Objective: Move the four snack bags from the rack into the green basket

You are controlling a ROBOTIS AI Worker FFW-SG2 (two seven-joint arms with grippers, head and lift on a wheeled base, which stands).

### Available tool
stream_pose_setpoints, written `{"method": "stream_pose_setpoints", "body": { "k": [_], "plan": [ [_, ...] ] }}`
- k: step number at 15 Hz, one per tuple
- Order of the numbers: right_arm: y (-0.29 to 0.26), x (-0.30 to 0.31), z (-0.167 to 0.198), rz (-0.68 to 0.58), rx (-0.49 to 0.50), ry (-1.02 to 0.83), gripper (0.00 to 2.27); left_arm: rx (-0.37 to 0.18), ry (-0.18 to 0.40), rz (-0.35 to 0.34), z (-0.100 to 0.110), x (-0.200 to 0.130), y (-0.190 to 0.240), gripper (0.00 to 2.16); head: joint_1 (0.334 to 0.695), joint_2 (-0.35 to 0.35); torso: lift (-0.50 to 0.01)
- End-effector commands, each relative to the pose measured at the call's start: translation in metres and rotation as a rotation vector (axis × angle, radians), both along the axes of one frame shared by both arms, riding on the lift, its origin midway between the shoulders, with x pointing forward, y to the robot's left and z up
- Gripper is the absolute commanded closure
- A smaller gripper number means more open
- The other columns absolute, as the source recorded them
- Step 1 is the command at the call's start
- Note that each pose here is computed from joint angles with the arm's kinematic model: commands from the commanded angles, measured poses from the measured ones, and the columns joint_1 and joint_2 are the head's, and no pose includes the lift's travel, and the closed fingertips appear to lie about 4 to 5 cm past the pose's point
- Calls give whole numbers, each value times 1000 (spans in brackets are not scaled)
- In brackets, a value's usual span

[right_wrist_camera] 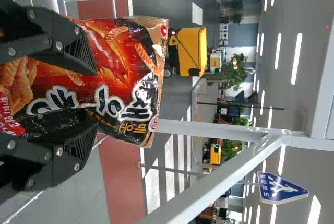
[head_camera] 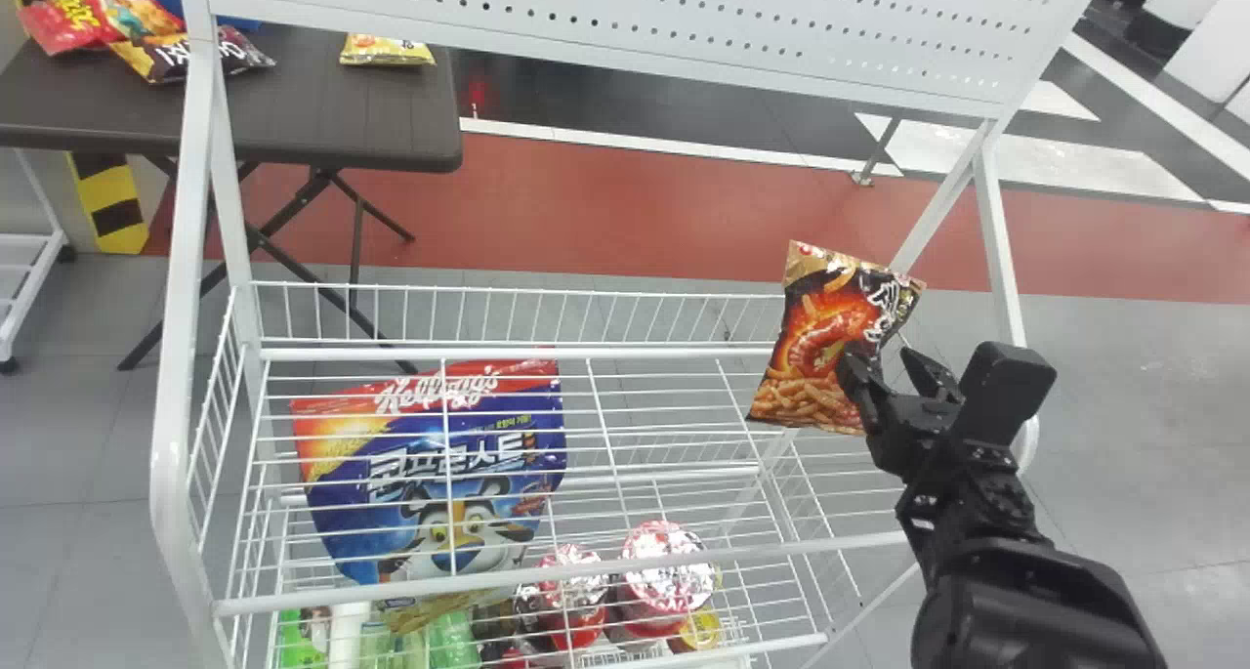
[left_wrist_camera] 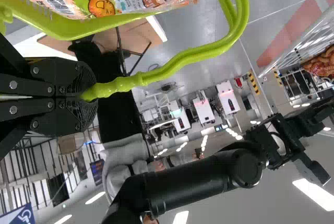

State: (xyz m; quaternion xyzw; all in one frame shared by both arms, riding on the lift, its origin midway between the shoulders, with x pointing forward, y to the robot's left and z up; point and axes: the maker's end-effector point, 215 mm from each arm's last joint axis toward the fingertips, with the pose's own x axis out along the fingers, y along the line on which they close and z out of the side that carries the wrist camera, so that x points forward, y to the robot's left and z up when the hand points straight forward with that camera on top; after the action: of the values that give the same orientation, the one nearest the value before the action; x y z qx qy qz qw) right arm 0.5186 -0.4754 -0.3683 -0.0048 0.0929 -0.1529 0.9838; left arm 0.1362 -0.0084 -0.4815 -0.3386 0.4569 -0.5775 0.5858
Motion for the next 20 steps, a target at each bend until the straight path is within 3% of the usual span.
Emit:
{"method": "stream_pose_setpoints", "body": {
  "k": [1, 5, 7, 8, 10, 13, 20],
  "plan": [
    [-5, 8, -3, -7, 14, 9, 53, 2, -1, 0, -1, 2, 0, 1851, 695, -350, 0],
    [4, 29, -21, 38, 61, 46, 134, 4, 0, 4, -3, 5, 1, 1851, 695, -350, 0],
    [10, 35, -31, 57, 54, 76, 407, 5, 3, 6, -4, 6, 1, 1851, 695, -350, 0],
    [12, 37, -33, 64, 41, 83, 718, 4, 2, 7, -4, 8, 0, 1851, 695, -350, 0],
    [15, 39, -33, 77, 39, 79, 1956, 4, 3, 11, -4, 9, 1, 1851, 695, -350, 0],
    [17, 35, -28, 91, 19, 52, 2105, 2, 4, 12, -4, 8, 1, 1851, 695, -350, 0],
    [51, -33, 10, 171, 35, -35, 2101, 2, 3, 11, -3, 7, 2, 1851, 695, -350, 0]
  ]
}}
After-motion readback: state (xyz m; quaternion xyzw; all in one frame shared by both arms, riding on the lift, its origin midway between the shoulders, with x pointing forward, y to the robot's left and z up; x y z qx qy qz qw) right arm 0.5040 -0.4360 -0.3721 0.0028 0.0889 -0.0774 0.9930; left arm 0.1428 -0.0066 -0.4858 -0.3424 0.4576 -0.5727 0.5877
